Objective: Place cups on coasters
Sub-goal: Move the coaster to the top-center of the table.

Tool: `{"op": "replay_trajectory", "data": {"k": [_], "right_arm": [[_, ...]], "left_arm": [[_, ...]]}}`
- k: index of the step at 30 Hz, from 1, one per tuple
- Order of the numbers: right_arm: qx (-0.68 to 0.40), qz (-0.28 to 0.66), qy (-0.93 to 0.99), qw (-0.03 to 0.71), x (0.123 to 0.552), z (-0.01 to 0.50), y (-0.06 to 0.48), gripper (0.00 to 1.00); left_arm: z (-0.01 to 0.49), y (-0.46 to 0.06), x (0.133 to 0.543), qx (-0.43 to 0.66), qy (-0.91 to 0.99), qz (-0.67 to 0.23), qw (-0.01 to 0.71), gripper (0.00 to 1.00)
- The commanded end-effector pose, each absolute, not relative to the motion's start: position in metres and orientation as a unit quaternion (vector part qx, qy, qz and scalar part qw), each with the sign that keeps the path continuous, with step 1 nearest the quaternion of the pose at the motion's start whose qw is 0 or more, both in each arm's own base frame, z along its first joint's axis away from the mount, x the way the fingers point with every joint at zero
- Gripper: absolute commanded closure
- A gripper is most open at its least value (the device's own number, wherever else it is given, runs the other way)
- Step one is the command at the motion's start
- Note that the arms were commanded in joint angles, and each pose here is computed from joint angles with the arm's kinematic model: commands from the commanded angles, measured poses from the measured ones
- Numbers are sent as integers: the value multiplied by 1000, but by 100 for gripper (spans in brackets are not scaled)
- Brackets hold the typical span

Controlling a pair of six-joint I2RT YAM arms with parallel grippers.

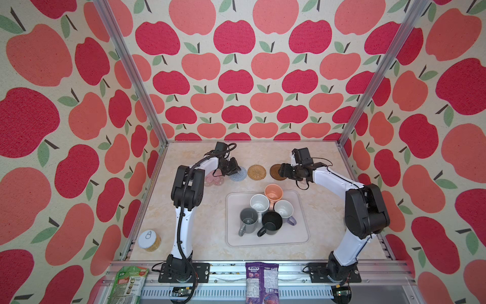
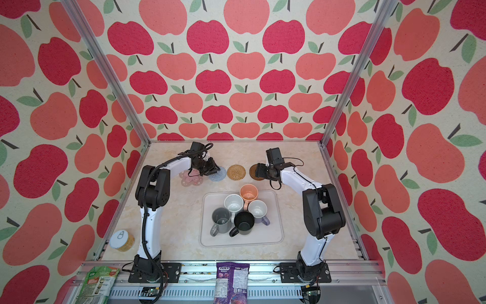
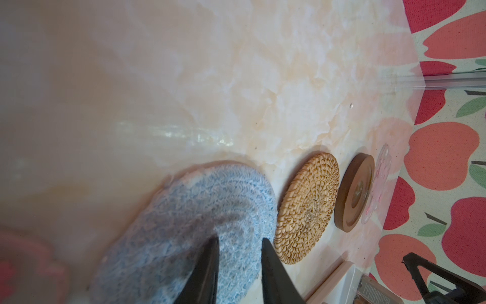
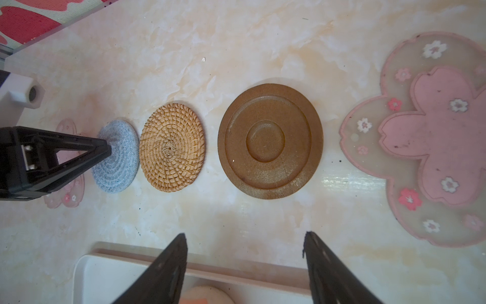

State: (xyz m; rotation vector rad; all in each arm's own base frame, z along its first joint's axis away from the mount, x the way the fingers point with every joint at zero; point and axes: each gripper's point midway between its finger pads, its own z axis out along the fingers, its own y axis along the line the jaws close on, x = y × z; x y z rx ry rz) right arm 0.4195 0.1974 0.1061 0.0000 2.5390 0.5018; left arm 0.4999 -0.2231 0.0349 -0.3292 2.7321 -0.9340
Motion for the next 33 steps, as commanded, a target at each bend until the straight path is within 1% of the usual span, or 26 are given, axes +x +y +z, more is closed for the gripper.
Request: {"op": "replay_trajectory", "data": {"k": [1,8,18,29,33], "right_arm": [[8,190,940,284,416,119,193,27],[8,189,939,287,415,121,192,27],[6,184,940,289,415,121,190,27],[5,179,940,292,414,122,188,27],[6,179,940,290,413,120,187,27]], "left_arm": [[-5,-203,469,-126,960,-241,58,69],[-2,-198,477,-118,964,-227,68,69],[17,-205,494,-113,957,-251,94,68],[9,-210,500,-123,955,-255,87,68],[15,-214,501,-121,954,-260,92,68]]}}
